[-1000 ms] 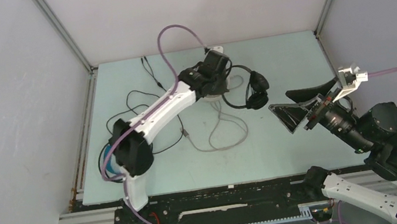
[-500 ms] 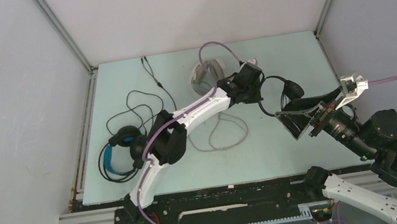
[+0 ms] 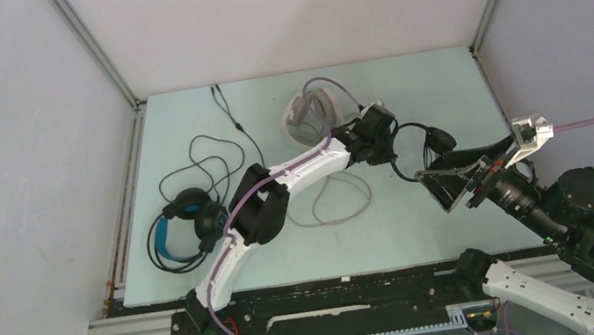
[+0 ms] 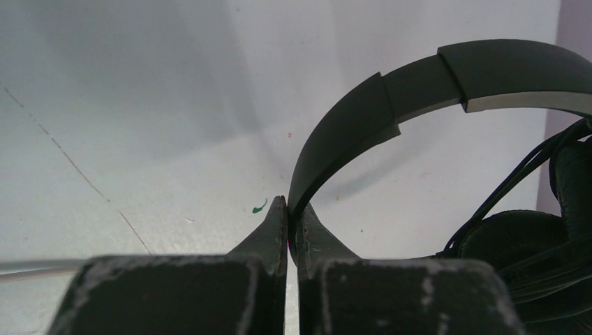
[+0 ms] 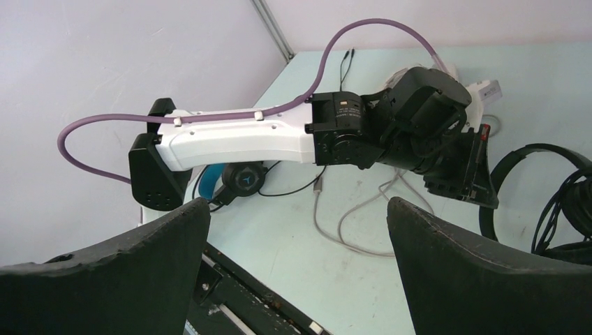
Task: Wrap the headphones
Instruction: Pick up the headphones from the center of the board.
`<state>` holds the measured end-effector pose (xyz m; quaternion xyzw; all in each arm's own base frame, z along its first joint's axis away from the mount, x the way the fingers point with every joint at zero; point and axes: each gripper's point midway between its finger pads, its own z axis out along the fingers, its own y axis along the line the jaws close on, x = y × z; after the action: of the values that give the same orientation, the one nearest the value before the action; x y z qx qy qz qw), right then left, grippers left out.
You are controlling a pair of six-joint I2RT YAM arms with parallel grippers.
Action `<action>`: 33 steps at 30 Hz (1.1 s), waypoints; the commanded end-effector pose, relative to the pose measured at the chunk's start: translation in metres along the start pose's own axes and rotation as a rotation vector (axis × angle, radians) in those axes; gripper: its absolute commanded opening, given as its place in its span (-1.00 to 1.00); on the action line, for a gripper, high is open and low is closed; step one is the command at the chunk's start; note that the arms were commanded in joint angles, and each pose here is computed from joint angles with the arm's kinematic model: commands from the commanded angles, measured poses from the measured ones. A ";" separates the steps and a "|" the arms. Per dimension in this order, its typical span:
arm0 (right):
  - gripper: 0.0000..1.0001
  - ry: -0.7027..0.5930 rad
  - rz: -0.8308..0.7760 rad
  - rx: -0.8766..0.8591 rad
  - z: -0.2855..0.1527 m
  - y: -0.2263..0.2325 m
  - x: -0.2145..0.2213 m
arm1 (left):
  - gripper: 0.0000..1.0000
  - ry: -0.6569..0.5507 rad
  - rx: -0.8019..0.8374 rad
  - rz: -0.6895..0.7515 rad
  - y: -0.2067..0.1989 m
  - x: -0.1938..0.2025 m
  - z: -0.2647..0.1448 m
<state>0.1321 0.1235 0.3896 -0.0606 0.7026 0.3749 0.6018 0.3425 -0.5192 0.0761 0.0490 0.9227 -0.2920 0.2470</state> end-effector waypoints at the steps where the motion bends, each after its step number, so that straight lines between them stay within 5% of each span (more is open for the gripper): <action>1: 0.99 -0.013 -0.010 0.018 0.000 -0.003 -0.003 | -0.97 0.000 -0.020 -0.038 0.005 0.004 0.003; 33: 0.99 -0.021 -0.022 0.034 0.002 -0.008 -0.001 | -0.68 0.093 -0.087 -0.030 0.024 0.032 0.009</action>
<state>0.1353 0.1205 0.3880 -0.0567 0.7041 0.3641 0.6070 0.3259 -0.4992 0.0310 0.0355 0.9511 -0.2355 0.1970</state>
